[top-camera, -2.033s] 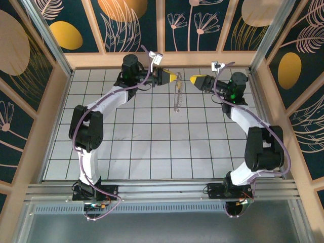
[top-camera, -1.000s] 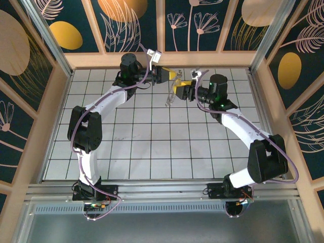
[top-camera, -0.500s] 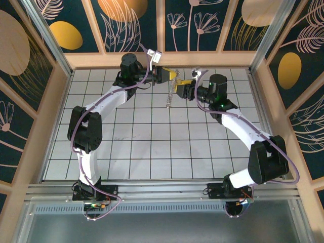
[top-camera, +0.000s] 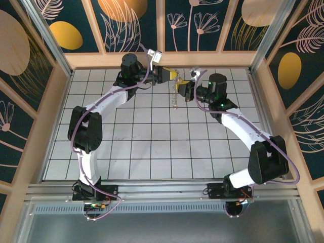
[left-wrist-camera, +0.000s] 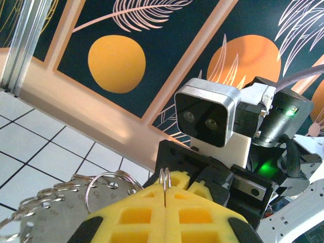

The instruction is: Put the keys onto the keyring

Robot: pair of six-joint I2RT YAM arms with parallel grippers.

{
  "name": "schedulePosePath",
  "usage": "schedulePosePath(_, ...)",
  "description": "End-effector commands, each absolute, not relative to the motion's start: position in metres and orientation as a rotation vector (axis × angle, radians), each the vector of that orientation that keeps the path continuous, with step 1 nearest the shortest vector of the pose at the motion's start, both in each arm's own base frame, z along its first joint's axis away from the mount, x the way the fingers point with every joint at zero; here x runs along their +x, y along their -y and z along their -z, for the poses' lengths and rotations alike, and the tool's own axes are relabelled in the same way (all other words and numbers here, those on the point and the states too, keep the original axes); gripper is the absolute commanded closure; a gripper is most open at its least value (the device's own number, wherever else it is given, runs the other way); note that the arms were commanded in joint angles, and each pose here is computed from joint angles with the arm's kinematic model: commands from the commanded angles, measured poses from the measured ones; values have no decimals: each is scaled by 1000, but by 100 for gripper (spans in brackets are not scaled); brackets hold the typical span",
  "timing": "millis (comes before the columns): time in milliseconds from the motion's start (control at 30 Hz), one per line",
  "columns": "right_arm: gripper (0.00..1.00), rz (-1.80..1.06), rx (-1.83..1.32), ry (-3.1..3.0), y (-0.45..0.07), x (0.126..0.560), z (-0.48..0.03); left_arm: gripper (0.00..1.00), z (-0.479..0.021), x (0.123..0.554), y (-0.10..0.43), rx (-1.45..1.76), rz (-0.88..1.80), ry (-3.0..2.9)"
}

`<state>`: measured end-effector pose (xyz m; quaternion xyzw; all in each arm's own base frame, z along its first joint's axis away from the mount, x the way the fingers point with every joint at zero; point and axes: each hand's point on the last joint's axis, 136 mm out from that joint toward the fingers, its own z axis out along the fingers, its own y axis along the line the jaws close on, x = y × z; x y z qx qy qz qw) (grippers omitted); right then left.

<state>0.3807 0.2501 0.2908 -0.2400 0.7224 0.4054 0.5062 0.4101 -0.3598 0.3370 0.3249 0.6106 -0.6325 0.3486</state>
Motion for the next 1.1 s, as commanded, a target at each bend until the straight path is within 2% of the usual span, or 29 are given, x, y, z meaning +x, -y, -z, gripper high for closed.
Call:
schedulePosePath(0,97,-987,-629,-1687,-255,371,-310,100,-374,398,357,878,1613,-1484)
schedulePosePath(467,100,-1066,-710,-1676,-271,355,-306,100,-376,397,356,869,1607,-1477)
schedulePosePath(900,100,-1131,-720,-1699,-282,361,-295,100,-374,393,361,858,1621,-1472)
schedulePosePath(933,98,-1137,-712,-1700,-281,361,-295,100,-376,393,360,852,1620,-1469)
schedulePosePath(1033,76,-1160,-683,-1704,-271,356,-297,100,-375,395,359,818,1613,-1474)
schedulePosePath(1067,72,-1166,-673,-1703,-268,354,-297,100,-376,396,358,804,1610,-1474)
